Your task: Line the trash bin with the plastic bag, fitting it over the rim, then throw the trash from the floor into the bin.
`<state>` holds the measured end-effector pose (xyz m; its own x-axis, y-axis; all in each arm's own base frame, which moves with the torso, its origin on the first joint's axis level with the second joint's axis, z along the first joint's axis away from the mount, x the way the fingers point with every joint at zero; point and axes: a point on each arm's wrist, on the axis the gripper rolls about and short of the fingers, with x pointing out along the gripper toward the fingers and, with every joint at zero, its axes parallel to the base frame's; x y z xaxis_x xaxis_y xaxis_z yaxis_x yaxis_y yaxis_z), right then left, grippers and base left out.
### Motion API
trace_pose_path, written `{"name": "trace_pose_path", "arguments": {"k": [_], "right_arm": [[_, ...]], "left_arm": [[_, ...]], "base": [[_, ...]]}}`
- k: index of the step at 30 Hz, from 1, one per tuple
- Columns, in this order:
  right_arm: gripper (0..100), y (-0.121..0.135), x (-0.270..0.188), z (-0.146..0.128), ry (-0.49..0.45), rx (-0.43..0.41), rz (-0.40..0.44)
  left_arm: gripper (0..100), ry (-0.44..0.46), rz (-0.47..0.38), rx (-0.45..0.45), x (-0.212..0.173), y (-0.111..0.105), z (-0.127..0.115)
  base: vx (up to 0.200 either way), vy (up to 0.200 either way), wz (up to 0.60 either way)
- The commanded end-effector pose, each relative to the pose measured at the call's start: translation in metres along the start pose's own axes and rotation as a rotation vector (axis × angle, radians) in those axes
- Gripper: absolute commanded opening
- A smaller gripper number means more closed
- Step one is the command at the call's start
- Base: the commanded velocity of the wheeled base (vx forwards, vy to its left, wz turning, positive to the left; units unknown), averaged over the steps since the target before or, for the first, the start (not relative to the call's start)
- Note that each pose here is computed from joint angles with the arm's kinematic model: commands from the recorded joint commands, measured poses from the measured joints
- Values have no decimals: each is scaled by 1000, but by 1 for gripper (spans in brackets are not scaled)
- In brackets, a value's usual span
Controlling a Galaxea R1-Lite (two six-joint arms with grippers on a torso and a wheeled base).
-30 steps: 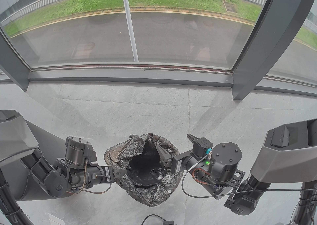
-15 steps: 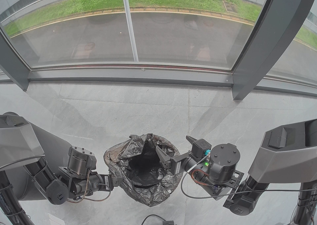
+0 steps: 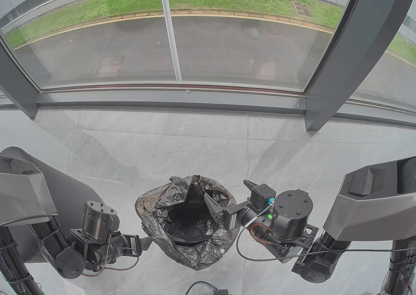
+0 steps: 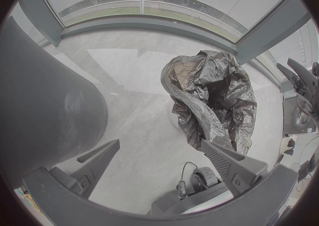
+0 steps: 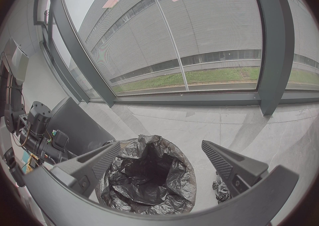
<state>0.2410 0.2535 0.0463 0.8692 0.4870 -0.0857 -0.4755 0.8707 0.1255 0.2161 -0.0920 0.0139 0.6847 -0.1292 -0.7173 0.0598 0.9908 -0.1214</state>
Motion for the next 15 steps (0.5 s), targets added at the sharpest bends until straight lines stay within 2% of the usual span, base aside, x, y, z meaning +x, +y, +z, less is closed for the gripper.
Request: {"name": "trace_pose_path", "arguments": {"k": [1, 10, 12, 15], "right_arm": [[100, 0, 1, -3, 3, -1, 0], [100, 0, 2, -3, 3, -1, 0], [100, 0, 2, -3, 3, -1, 0], [100, 0, 2, -3, 3, -1, 0]], "left_arm": [[100, 8, 18, 8, -2, 3, -5], [100, 46, 52, 4, -1, 12, -13], [100, 21, 42, -15, -1, 11, -9], [100, -79, 3, -64, -3, 7, 3]], "base": [[0, 0, 0], [0, 0, 0], [0, 0, 0], [0, 0, 0]]}}
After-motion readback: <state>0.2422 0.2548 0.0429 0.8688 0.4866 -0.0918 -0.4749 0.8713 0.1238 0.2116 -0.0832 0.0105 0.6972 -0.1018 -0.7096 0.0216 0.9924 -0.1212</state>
